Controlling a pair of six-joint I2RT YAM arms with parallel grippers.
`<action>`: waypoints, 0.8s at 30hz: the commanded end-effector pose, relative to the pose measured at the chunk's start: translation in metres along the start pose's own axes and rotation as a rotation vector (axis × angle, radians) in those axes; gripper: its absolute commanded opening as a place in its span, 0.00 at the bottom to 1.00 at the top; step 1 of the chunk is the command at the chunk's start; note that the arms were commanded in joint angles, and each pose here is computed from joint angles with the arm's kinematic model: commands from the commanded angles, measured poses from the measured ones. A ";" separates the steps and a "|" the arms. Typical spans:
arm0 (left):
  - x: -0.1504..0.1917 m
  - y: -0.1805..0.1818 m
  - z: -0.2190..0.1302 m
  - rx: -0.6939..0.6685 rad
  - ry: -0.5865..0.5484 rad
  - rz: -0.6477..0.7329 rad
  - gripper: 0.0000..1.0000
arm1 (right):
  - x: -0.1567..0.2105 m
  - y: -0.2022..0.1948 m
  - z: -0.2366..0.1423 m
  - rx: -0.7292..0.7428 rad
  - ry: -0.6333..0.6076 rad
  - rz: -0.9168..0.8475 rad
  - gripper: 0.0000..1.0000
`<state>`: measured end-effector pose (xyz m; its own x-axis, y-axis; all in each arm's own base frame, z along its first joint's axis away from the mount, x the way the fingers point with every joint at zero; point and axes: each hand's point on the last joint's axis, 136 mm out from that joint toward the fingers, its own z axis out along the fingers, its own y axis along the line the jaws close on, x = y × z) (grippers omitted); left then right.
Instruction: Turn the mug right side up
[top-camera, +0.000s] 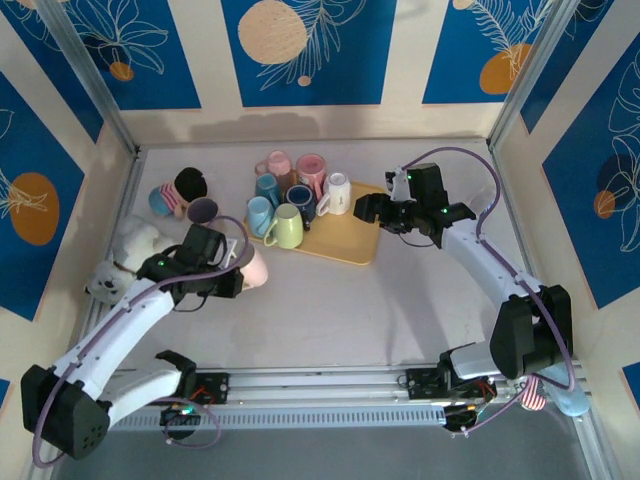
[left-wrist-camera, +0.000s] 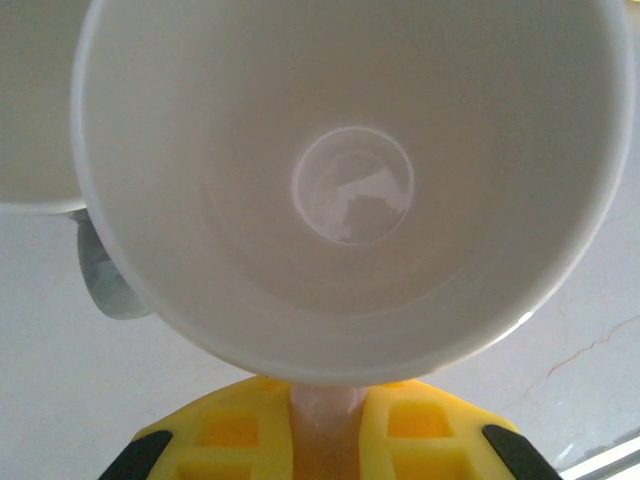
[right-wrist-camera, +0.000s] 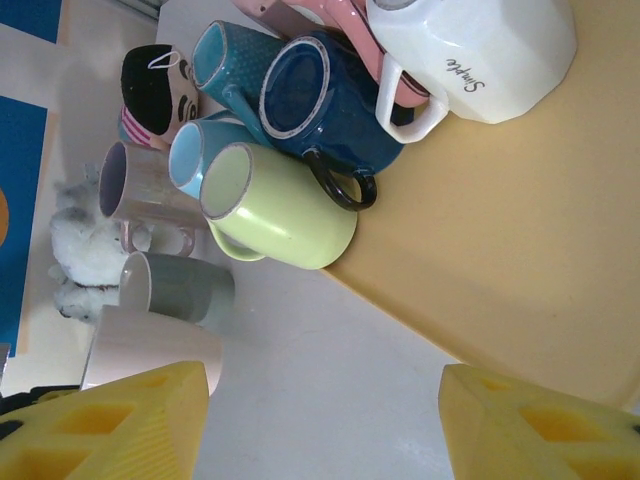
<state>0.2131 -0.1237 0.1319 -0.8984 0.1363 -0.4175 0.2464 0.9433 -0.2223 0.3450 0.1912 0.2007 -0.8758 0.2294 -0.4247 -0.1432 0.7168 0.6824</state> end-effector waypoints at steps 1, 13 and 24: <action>-0.023 -0.001 0.002 -0.011 -0.097 -0.027 0.00 | -0.002 0.006 -0.002 -0.024 0.009 0.010 0.63; -0.032 0.004 0.024 -0.043 -0.103 -0.045 0.00 | 0.001 0.004 -0.003 -0.020 0.013 0.015 0.62; -0.028 0.029 0.028 -0.193 -0.071 -0.102 0.00 | 0.003 -0.001 -0.003 -0.014 0.017 0.020 0.62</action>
<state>0.2452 -0.1187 0.1039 -0.9034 0.0616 -0.4243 0.1357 0.9798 -0.1467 0.3458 0.1897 0.2010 -0.8761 0.2384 -0.4190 -0.1344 0.7139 0.6872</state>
